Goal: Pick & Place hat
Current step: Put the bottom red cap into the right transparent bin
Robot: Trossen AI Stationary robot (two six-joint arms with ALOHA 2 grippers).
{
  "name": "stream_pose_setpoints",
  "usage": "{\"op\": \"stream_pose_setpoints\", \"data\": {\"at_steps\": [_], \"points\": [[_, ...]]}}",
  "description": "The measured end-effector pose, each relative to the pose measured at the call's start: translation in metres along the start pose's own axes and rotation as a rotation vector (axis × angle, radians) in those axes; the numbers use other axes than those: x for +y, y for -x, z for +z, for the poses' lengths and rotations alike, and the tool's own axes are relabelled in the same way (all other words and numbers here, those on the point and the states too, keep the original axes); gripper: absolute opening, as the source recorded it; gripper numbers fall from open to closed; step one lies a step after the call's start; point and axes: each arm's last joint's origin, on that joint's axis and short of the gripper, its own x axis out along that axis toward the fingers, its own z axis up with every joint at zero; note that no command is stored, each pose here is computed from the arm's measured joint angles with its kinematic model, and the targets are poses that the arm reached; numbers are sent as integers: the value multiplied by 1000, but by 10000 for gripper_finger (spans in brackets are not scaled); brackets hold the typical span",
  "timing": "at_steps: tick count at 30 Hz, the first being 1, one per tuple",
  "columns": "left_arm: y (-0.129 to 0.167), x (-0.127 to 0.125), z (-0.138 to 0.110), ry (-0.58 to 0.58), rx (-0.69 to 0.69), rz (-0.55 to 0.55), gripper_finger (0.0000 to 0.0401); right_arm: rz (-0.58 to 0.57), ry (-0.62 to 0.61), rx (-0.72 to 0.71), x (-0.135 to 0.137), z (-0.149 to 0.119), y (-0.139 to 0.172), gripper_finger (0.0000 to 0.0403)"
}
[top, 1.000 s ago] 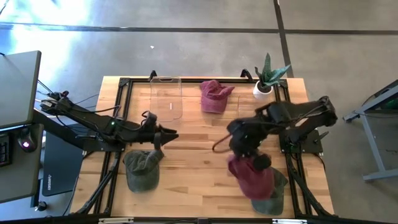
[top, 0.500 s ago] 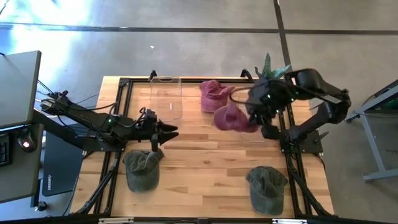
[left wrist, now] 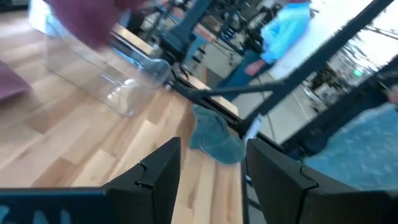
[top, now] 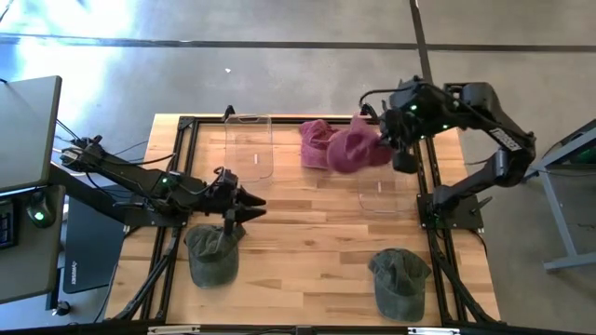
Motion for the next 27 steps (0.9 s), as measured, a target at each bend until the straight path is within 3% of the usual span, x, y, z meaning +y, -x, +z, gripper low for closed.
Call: {"op": "stream_pose_setpoints", "data": {"at_steps": [5,9,12,17,23,27], "points": [[0,-1,-1,-24,36,-46,177,-102,2,-9,-2,-8,12,0],[0,-1,-1,-65,35,-47,177,-90,-3,12,0,-14,9,0],[0,-1,-1,-87,25,-36,177,-54,-15,90,4,-31,-7,0],[0,1,1,-98,-28,31,177,-153,-5,155,8,-60,-7,0],[1,5,5,-108,-142,182,177,-197,137,135,7,-60,4,0],[2,7,7,-112,-207,269,177,-185,297,224,6,-61,-14,0]]}}
